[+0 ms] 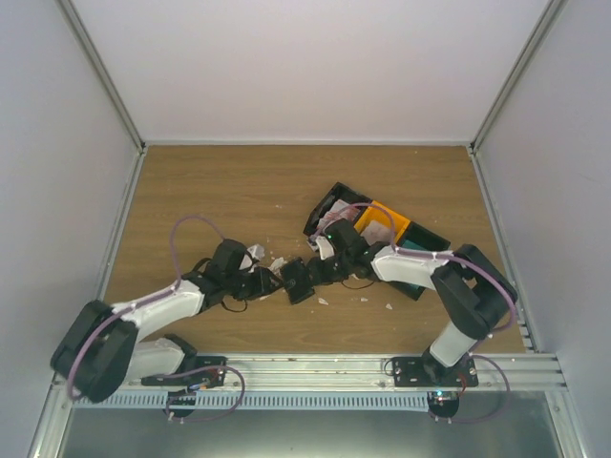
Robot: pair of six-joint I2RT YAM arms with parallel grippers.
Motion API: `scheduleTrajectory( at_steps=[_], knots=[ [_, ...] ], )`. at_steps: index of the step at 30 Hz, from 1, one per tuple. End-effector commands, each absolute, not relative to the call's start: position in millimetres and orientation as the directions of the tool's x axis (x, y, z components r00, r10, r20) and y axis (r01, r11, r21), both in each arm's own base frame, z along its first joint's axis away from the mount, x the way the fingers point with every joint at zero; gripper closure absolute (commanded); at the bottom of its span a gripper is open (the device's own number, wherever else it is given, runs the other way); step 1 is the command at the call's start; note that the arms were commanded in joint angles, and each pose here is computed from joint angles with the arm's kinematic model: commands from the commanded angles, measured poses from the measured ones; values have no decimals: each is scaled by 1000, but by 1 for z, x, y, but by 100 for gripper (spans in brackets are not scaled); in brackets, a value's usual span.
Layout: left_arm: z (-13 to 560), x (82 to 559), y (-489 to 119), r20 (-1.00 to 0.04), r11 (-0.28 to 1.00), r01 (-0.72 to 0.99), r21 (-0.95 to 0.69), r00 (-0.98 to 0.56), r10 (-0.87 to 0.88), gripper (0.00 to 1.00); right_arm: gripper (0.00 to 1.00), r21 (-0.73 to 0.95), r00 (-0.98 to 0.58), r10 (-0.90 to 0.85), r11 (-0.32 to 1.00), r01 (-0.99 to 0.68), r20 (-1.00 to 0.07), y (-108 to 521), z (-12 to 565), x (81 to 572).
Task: Put the credit cards into the card holder
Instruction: Open the card holder at the center of the board.
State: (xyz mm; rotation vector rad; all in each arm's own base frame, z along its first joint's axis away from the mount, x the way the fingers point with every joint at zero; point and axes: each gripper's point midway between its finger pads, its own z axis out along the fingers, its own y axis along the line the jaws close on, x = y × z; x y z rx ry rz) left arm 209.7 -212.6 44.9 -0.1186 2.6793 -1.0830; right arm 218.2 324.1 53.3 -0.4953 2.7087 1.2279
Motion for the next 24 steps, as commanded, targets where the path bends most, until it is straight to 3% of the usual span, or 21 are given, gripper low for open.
scheduleTrajectory(
  at_steps=[1, 4, 7, 15, 24],
  knots=[
    [116, 237, -222, -403, 679, 183, -711, -897, -181, 58, 99, 630, -914, -168, 678, -379, -370, 325, 86, 244],
    [142, 242, -226, -462, 658, 246, -712, -869, -176, 49, 100, 649, -923, -108, 681, -339, -369, 328, 100, 247],
    [147, 240, -232, -467, 648, 272, -711, -873, -145, 46, 100, 708, -933, -53, 637, -305, -355, 335, 117, 247],
    [129, 232, -237, -432, 667, 262, -697, -897, -99, 61, 99, 789, -936, 0, 539, -296, -351, 343, 157, 242],
    [127, 237, -242, -460, 684, 289, -670, -884, -77, 60, 99, 849, -940, -75, 410, -333, -332, 352, 173, 221]
  ],
)
